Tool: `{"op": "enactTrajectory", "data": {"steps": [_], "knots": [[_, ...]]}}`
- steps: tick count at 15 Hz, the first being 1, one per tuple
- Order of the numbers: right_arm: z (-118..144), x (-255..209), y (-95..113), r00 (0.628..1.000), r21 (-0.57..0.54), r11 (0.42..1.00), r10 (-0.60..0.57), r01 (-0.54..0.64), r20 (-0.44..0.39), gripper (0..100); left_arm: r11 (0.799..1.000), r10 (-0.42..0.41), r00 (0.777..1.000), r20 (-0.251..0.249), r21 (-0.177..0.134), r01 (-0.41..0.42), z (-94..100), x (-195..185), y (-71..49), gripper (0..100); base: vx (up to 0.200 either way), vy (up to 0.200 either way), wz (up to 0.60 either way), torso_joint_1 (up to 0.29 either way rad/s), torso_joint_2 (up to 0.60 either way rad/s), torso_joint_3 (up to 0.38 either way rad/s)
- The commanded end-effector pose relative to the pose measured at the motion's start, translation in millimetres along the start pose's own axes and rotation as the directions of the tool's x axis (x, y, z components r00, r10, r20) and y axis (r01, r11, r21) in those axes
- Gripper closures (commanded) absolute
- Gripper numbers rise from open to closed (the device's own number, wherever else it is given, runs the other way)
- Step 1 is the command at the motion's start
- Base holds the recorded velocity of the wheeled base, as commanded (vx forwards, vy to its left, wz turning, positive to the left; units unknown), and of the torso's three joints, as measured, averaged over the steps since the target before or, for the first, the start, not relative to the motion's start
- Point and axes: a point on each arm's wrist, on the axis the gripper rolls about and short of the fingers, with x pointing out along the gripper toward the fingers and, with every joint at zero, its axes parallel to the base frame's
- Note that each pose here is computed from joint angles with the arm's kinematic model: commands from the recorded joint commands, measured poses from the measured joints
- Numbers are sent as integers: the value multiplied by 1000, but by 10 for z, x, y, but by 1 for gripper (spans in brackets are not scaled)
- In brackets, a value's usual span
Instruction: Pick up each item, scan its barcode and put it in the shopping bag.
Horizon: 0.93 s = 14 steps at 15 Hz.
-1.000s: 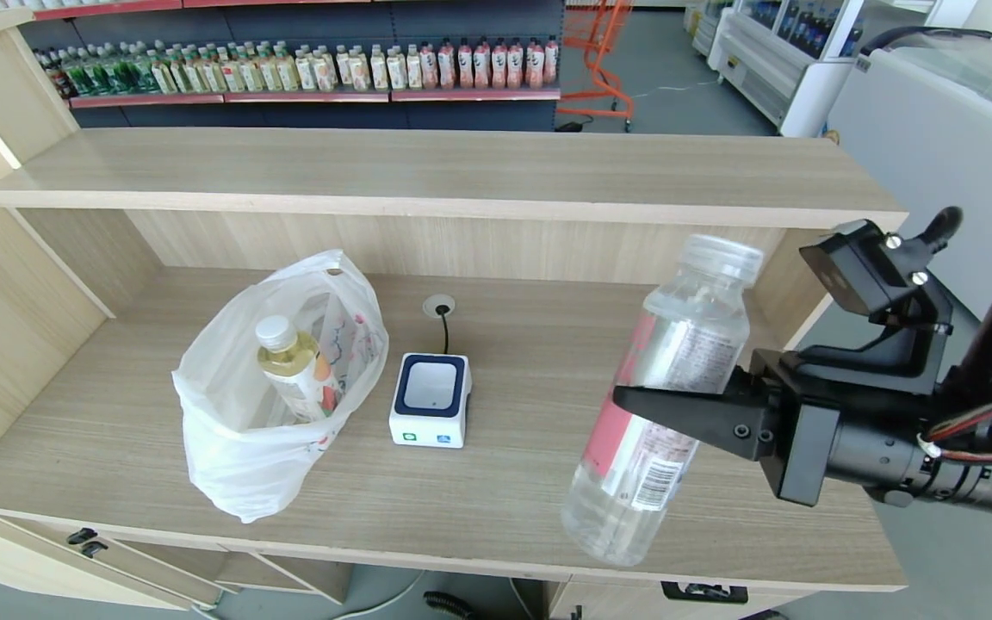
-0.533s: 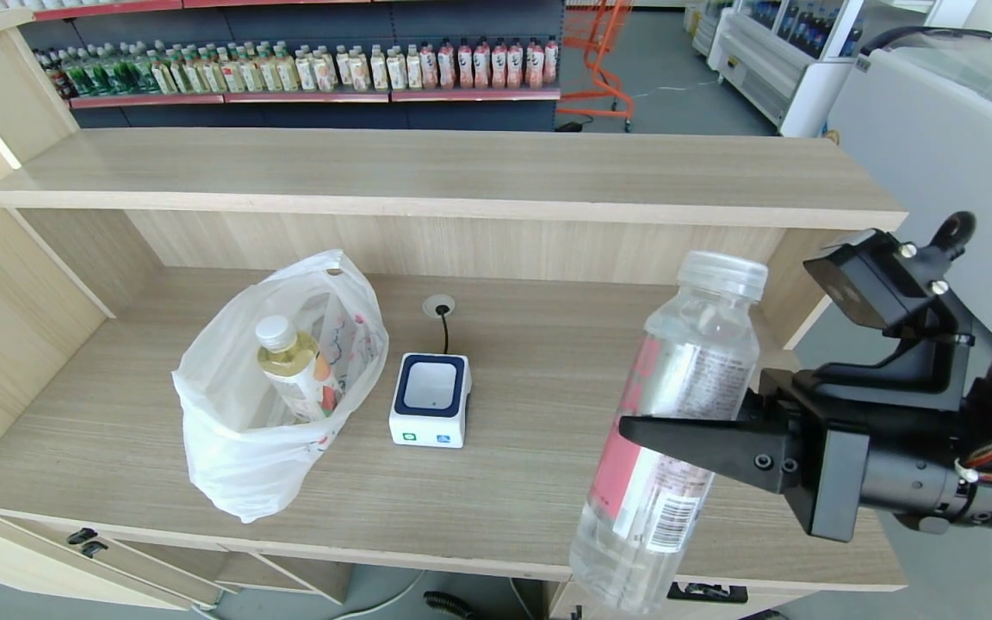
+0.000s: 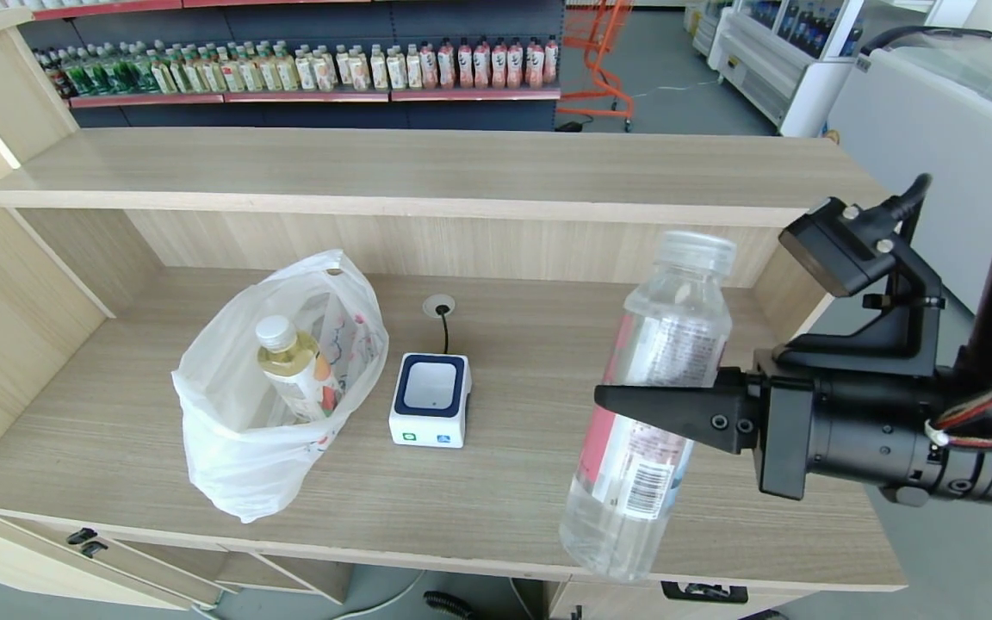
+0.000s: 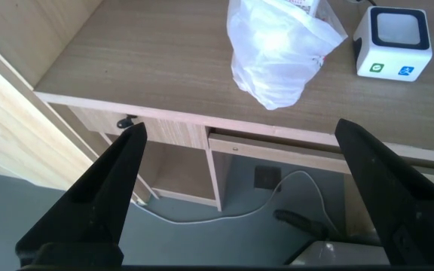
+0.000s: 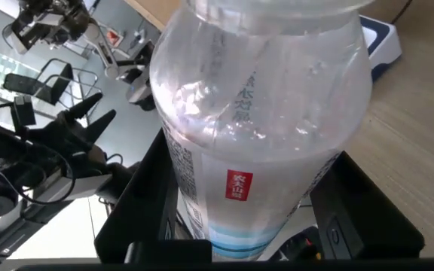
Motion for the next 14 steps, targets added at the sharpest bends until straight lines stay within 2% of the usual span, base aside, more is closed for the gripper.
{"op": "enactTrajectory", "data": {"steps": [1,4,9,14], "knots": [[93,80,176,999,-15,999,42,-42,-1,100,1000,0,1000,-1,0,0,0,1,0,0,0,0,0,0,0,0],[153,161,273,1000,-14,1000,16,-16,-18,100,1000,0,1000,-1,0,0,0,1,0,0,0,0,0,0,0,0],[130,215,249,999,-11,999,-41,40,-23,100,1000,0,1000,-1,0,0,0,1,0,0,0,0,0,0,0,0],[161,218,277,999,-13,999,-46,45,-18,100,1000,0,1000,-1,0,0,0,1,0,0,0,0,0,0,0,0]]}}
